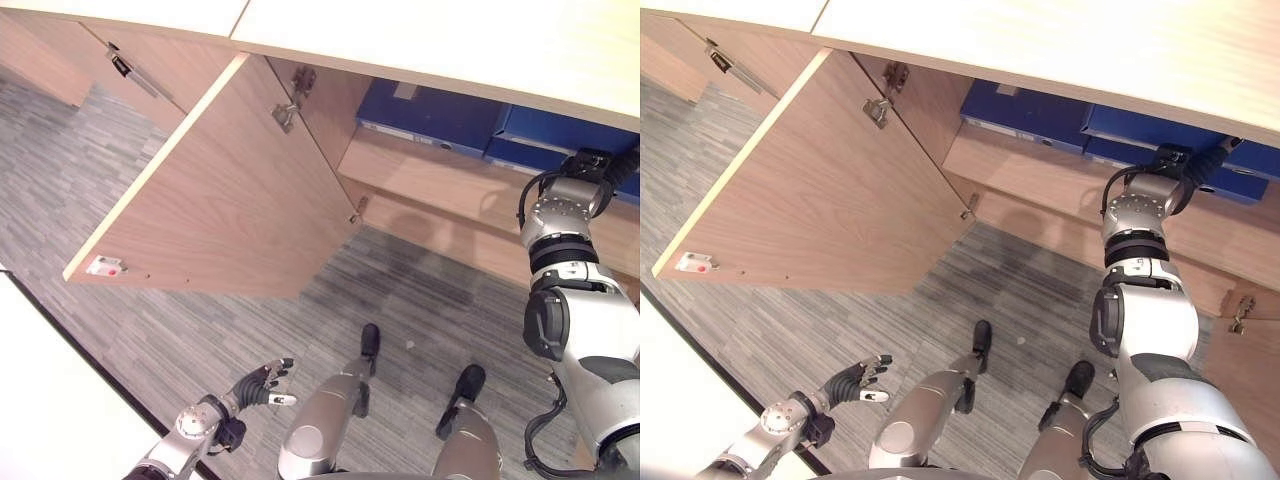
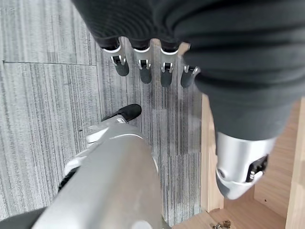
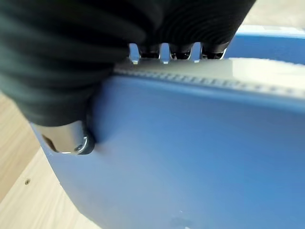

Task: Put the empty folder in the office cabinet

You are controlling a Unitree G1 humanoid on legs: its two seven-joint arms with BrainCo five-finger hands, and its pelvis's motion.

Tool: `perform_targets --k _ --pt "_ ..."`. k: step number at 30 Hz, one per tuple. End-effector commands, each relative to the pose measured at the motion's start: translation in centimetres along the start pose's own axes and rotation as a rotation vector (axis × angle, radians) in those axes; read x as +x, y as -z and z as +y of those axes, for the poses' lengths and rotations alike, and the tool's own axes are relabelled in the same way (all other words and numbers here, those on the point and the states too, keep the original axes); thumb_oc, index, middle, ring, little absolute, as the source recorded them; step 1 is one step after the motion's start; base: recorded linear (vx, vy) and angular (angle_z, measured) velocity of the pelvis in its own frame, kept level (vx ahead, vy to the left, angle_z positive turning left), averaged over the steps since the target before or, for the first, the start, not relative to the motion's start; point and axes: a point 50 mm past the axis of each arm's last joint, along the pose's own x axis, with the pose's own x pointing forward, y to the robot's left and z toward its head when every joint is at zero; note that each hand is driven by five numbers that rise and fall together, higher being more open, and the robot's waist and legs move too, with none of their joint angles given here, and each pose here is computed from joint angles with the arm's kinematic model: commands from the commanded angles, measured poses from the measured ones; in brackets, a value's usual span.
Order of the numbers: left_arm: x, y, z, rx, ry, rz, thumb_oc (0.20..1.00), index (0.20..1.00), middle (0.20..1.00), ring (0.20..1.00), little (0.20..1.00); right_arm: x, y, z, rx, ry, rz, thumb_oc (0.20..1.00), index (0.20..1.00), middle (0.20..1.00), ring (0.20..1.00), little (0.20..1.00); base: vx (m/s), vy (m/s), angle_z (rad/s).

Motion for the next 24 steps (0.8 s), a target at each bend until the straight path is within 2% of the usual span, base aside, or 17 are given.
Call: perform_targets --k 1,6,8,10,11,12,13,14,15,17,18,21,24 --pt "-0.4 -0.6 0.4 0.011 0.033 -0.013 1.000 1.000 1.000 1.000 1.000 -0.2 -1.9 6.7 -0.060 -0.263 -0.060 0.200 0.200 0.200 0.200 0.200 0.01 -0.110 0.07" --pt "-0.9 -2.4 1.5 0.035 0.018 -0.058 1.000 1.000 1.000 1.000 1.000 -0.2 -2.6 8.5 -0.046 -0.260 -0.077 0.200 0.200 0.200 0.200 0.200 0.02 -0.118 0.20" --pt "-2.1 -0.2 2.1 0.030 -0.020 0.017 1.000 1.000 1.000 1.000 1.000 0.5 -5.3 9.4 -0.047 -0.251 -0.144 0.200 0.200 0.200 0.200 0.200 -0.05 -0.137 0.33" --pt "-4.1 1.9 2.5 0.080 -0.044 0.104 1.000 1.000 1.000 1.000 1.000 1.1 -8.9 10.2 -0.129 -0.248 -0.237 0.200 0.200 0.200 0.200 0.200 0.05 -0.129 0.43" --pt "-5.4 4.9 3.1 0.071 -0.078 0.246 1.000 1.000 1.000 1.000 1.000 1.2 -9.4 10.4 -0.146 -0.263 -0.248 0.200 0.200 0.200 0.200 0.200 0.13 -0.047 0.32" --pt "-5.3 5.8 3.8 0.140 -0.118 0.318 1.000 1.000 1.000 1.000 1.000 1.1 -8.9 10.0 -0.157 -0.266 -0.245 0.200 0.200 0.200 0.200 0.200 0.16 -0.003 0.21" --pt "-2.7 2.8 3.1 0.151 -0.058 0.185 1.000 1.000 1.000 1.000 1.000 0.8 -7.2 10.3 -0.126 -0.271 -0.196 0.200 0.200 0.200 0.200 0.200 0.07 0.014 0.05" --pt "-1.9 -2.2 4.5 0.480 -0.107 -0.003 1.000 1.000 1.000 1.000 1.000 0.8 -7.2 10.0 -0.083 -0.260 -0.205 0.200 0.200 0.200 0.200 0.200 0.10 -0.015 -0.09" --pt "-1.1 -3.1 4.4 0.518 -0.114 -0.024 1.000 1.000 1.000 1.000 1.000 0.2 -6.6 10.5 -0.008 -0.267 -0.217 0.200 0.200 0.200 0.200 0.200 0.07 -0.004 -0.08" --pt "-0.8 -3.0 4.2 0.532 -0.114 -0.022 1.000 1.000 1.000 1.000 1.000 0.0 -6.5 10.6 0.027 -0.258 -0.232 0.200 0.200 0.200 0.200 0.200 0.06 -0.010 -0.02" --pt "-0.5 -0.9 3.8 0.558 -0.108 0.068 1.000 1.000 1.000 1.000 1.000 -0.4 -6.2 11.3 0.100 -0.232 -0.234 0.200 0.200 0.200 0.200 0.200 0.04 -0.010 -0.04" --pt "-0.3 0.6 3.3 0.552 -0.101 0.121 1.000 1.000 1.000 1.000 1.000 -0.5 -6.2 11.5 0.108 -0.226 -0.240 0.200 0.200 0.200 0.200 0.200 -0.02 -0.001 0.00" --pt "0.8 2.3 0.2 0.513 -0.058 0.146 1.000 1.000 1.000 1.000 1.000 -0.8 -6.3 12.2 0.123 -0.243 -0.246 0.200 0.200 0.200 0.200 0.200 0.00 -0.030 0.07"
